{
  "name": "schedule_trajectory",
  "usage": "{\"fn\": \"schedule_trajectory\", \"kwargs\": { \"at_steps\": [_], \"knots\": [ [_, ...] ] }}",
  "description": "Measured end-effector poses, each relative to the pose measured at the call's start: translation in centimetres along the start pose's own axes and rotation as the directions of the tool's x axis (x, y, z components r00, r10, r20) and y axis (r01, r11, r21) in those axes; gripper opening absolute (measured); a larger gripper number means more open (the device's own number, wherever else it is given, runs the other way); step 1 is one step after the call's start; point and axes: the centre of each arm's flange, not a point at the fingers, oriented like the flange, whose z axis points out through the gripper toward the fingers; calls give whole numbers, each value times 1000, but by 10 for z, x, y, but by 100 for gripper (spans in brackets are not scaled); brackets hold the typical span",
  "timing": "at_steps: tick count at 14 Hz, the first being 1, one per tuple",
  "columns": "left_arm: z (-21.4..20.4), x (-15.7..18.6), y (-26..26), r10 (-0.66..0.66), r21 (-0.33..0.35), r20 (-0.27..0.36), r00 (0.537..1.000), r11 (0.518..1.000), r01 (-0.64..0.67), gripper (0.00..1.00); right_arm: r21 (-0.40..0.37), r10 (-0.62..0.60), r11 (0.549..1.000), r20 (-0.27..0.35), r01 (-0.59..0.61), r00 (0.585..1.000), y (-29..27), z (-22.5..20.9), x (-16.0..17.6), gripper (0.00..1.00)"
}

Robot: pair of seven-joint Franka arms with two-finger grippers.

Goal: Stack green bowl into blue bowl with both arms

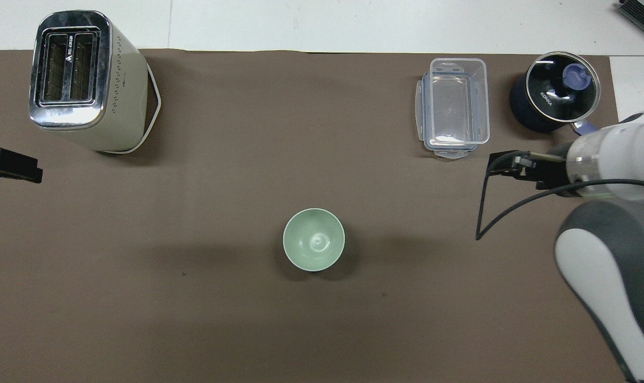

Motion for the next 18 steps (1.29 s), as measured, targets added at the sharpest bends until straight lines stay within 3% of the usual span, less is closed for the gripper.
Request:
{"fn": "schedule_trajectory", "kwargs": {
  "at_steps": [4, 7, 12, 18],
  "knots": [
    [0, 0, 0, 0, 0, 0, 1000, 1000, 0, 100, -48, 25, 999, 24, -23, 999, 19, -75, 8, 100],
    [0, 0, 0, 0, 0, 0, 1000, 1000, 0, 100, -120, 6, 993, 40, -1, 999, 20, -101, 22, 100],
    [0, 0, 0, 0, 0, 0, 1000, 1000, 0, 100, -127, -28, 991, 78, 37, 997, 16, -94, 34, 100],
    [0, 0, 0, 0, 0, 0, 1000, 1000, 0, 100, -133, -46, 989, 111, 60, 993, 15, -81, 13, 100]
  ]
}}
